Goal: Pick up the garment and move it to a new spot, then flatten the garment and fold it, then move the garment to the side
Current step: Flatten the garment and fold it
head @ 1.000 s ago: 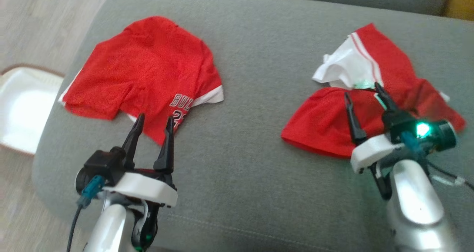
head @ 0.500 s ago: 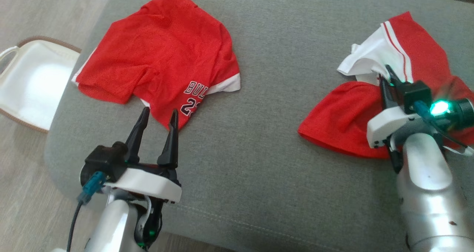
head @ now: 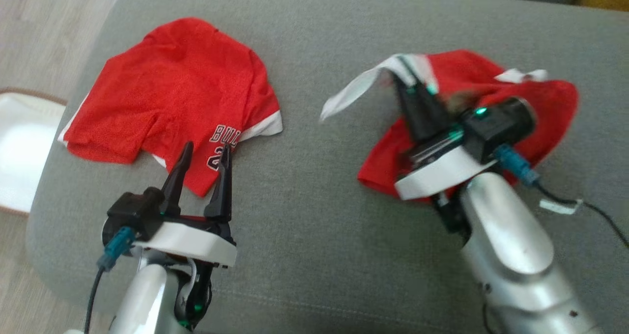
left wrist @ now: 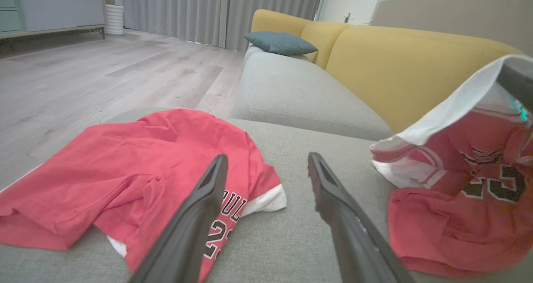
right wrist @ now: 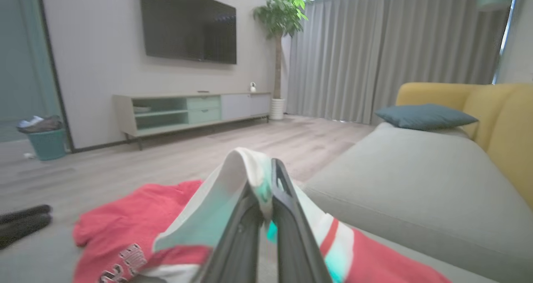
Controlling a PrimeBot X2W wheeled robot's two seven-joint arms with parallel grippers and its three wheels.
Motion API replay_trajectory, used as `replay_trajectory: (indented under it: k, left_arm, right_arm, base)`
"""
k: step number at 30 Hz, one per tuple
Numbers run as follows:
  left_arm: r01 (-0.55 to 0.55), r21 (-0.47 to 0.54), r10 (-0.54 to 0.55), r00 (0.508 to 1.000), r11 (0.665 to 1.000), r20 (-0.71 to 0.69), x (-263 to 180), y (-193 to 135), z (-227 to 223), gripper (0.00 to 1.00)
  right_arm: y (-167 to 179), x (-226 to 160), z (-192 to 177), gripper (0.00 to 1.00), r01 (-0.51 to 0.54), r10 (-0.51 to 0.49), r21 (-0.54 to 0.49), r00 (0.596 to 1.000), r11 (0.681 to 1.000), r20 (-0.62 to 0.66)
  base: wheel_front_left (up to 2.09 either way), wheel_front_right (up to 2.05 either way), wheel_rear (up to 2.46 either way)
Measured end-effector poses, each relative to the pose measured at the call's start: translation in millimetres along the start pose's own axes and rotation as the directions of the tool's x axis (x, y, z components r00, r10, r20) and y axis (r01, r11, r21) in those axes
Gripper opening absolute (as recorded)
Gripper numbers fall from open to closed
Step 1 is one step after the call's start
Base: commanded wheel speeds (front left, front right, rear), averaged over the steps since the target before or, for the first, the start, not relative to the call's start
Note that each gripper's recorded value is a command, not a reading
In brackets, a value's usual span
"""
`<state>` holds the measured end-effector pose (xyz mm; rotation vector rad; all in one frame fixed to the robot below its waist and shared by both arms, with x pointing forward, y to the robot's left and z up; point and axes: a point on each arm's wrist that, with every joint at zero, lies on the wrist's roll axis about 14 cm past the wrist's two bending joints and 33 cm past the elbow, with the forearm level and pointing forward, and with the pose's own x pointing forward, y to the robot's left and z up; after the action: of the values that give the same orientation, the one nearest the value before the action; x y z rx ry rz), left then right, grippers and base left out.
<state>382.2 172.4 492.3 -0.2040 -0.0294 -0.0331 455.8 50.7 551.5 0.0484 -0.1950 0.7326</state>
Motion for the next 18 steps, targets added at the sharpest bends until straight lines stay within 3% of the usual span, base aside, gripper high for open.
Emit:
replay_trajectory:
  k: [5,10,16,18]
  left_arm:
    - [0.017,-0.003,-0.017,1.0,1.0,0.027,-3.3,-6.0,9.0,1.0]
    - [0.014,-0.004,-0.014,1.0,1.0,0.026,-5.7,-5.7,8.8,1.0]
    - [0.013,-0.014,-0.013,1.0,1.0,-0.005,-6.4,-6.5,-1.2,1.0]
    - [0.005,-0.012,-0.005,1.0,1.0,-0.018,-6.0,-3.6,-5.6,1.0]
  right_arm:
    - [18.8,0.8,53.1,0.0,-0.046,0.037,0.052,0.988,0.998,0.149]
    - [4.1,4.1,64.4,0.0,-0.009,-0.004,0.066,0.983,0.998,0.182]
    - [-89.0,20.4,65.8,0.0,0.192,-0.191,0.011,0.969,0.981,0.158]
    - [-123.9,26.9,64.0,0.0,0.243,-0.234,-0.069,0.965,0.968,0.119]
  base:
    - [0.0,0.0,0.0]
    - [0.0,0.0,0.0]
    - [0.0,0.0,0.0]
    - [0.0,0.0,0.0]
